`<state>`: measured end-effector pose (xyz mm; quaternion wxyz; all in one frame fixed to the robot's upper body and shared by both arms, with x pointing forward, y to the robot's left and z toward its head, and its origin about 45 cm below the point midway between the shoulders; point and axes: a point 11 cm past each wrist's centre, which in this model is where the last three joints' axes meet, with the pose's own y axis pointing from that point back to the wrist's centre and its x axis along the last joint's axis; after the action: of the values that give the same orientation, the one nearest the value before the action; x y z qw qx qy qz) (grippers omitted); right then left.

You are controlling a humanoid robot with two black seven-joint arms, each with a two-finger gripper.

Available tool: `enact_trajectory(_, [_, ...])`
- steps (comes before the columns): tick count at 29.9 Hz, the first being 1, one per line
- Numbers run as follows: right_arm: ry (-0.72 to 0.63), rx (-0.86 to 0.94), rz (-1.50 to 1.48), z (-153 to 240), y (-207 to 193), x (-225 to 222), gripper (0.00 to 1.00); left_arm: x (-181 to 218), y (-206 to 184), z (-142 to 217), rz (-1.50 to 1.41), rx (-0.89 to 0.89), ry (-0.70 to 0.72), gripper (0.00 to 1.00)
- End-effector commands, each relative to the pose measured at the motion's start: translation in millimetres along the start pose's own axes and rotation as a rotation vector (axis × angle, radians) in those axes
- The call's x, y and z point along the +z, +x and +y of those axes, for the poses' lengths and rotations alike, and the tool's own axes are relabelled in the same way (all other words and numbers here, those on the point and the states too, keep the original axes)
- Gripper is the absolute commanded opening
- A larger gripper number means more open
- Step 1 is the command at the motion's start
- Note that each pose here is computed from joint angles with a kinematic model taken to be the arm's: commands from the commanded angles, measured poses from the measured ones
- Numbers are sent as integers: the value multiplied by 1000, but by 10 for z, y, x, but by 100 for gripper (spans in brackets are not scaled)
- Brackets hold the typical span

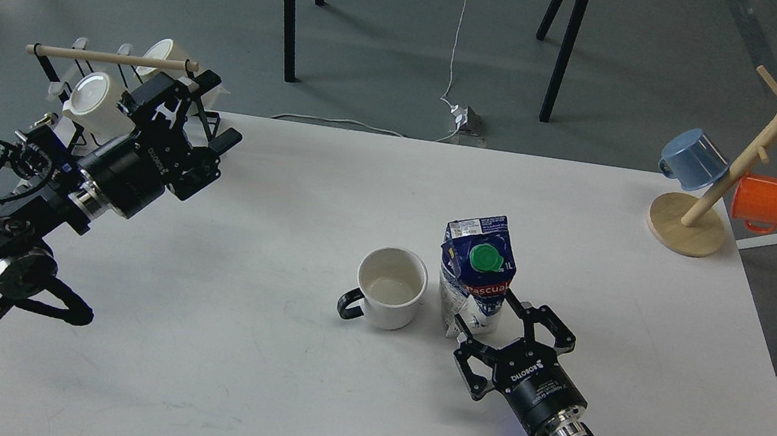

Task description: Place cup and milk with both arms

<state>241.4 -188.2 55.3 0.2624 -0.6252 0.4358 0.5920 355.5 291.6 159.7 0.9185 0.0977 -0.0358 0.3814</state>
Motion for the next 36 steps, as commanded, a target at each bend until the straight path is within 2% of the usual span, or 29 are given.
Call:
enact_trajectory(1, [1, -3, -3, 0, -10, 2, 89, -2, 0, 2, 0, 0, 0, 95])
enact_trajectory(17, [-10, -14, -11, 149, -63, 1, 96, -2, 0, 2, 0, 0, 0, 95])
enact_trajectory(26, [-12, 47, 18, 655, 24, -188, 96, -25, -12, 16, 5, 1, 5, 95])
enact_trajectory(31, [49, 157, 100, 1084, 207, -653, 96, -67, -4, 71, 10, 9, 16, 95])
enact_trajectory(36, [228, 159, 229, 1280, -38, -1589, 97, -38, 143, 198, -6, 39, 28, 95])
